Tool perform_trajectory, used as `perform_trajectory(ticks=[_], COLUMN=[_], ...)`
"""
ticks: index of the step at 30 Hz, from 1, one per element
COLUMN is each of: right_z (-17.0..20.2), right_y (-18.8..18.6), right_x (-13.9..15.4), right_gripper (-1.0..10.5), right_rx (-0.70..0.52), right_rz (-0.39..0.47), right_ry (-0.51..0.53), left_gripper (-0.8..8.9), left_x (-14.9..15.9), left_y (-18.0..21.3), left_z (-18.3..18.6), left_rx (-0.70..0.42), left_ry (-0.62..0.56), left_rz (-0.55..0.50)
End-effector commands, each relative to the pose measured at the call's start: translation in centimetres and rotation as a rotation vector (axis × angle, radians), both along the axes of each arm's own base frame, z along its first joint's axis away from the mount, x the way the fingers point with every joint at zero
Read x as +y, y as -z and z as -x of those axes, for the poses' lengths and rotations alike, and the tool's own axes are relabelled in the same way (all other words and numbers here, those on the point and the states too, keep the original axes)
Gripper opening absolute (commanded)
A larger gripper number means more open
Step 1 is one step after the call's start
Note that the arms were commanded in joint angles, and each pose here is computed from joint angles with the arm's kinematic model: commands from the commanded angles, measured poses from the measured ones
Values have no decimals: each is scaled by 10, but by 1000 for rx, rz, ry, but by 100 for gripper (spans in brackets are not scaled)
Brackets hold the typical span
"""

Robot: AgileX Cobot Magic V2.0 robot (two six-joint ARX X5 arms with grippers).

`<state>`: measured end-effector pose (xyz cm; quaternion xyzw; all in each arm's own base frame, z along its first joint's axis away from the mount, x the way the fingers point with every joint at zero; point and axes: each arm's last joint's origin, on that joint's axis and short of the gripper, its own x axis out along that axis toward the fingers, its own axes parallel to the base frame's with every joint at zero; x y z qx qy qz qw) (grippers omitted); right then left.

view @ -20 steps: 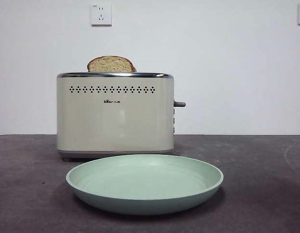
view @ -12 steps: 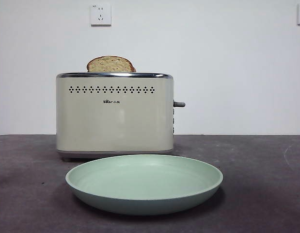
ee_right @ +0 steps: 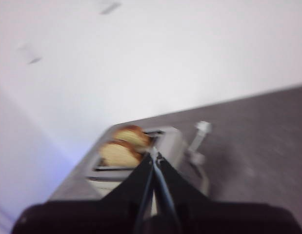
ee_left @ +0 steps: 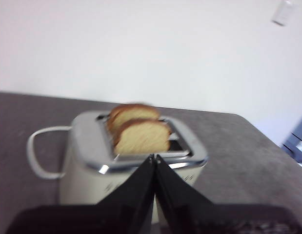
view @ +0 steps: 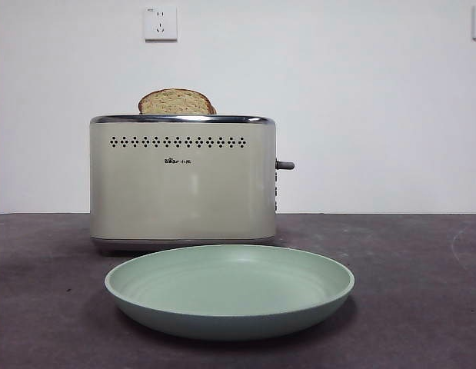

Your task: Take the bread from the toaster,put the bread on the plate,put the plate on the table

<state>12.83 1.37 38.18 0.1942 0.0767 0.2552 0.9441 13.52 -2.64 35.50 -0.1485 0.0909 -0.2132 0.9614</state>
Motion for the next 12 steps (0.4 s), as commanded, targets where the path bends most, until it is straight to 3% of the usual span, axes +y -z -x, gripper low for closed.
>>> perform_trajectory(ticks=[1,5,8,12], right_z=[-15,-37,-50,-61], right_y=[-25,-43,-47,-43], right_x=[2,6,10,16], right_gripper=[-12,47,234,320], right_rx=[-22,39,77,99], right_rz=[22,24,39,53], right_ry=[-84,-179,-228,-257], left_gripper=[-6,0,40,360], left_x=[-4,-13,-18,-23], left_y=[-25,-49,-58,-65], left_z=[-22,-50,-70,-92], left_rx=[-5,66,153,196], left_ry=[71,286,399,421], left_rz=[-35,-58,-65,-98])
